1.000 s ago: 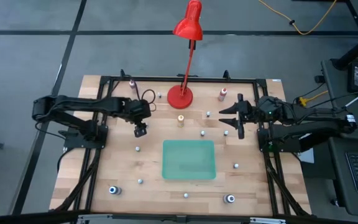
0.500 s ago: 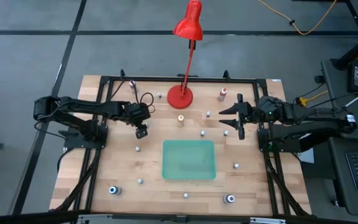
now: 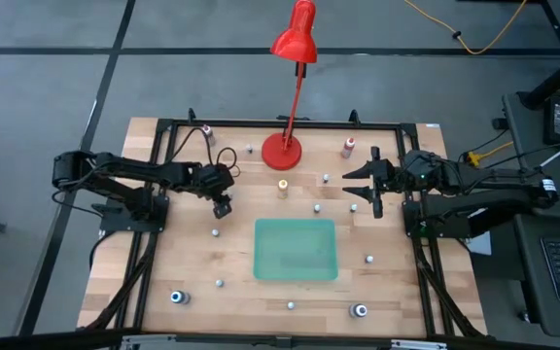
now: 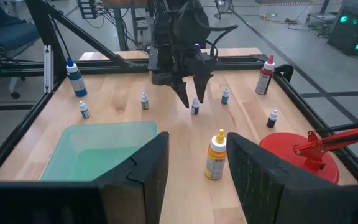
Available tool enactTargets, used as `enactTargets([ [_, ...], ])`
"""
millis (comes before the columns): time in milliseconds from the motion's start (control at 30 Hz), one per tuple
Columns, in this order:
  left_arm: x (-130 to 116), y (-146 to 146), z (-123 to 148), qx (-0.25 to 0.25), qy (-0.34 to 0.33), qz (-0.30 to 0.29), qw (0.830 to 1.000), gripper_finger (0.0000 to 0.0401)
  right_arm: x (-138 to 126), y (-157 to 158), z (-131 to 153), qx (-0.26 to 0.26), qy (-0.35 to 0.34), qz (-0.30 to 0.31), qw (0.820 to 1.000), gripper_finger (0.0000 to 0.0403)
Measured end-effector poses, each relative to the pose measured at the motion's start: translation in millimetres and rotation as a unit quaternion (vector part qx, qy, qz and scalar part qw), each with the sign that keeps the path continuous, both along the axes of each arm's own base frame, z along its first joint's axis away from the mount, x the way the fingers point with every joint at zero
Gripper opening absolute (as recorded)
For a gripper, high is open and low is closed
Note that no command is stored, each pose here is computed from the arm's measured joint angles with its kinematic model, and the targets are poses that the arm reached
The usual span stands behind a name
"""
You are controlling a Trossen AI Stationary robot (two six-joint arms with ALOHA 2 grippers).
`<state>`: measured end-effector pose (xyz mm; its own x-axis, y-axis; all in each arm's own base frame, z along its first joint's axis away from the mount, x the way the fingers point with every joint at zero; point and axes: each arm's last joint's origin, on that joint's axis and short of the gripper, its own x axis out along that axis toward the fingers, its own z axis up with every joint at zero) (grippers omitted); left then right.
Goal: Pick & Place food coloring
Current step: Put the small black food coloring bottle into the blue bin
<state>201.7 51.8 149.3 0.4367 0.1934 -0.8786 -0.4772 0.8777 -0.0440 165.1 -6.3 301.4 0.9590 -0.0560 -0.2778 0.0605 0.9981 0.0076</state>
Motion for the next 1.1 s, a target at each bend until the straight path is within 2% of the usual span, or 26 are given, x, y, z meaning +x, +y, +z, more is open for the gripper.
enactTargets([
  [333, 0.4, 0.3, 0.3, 0.005, -0.002, 0.000, 1.000, 0.0170, 0.0, 0.0, -0.1, 0.001, 0.000, 0.000, 1.000, 0.0163],
  [1100, -0.8, 8.2, 1.0, 0.003, -0.009, 0.022, 1.000, 0.0063, 0.0, 0.0, -0.1, 0.001, 0.000, 0.000, 1.000, 0.0163],
])
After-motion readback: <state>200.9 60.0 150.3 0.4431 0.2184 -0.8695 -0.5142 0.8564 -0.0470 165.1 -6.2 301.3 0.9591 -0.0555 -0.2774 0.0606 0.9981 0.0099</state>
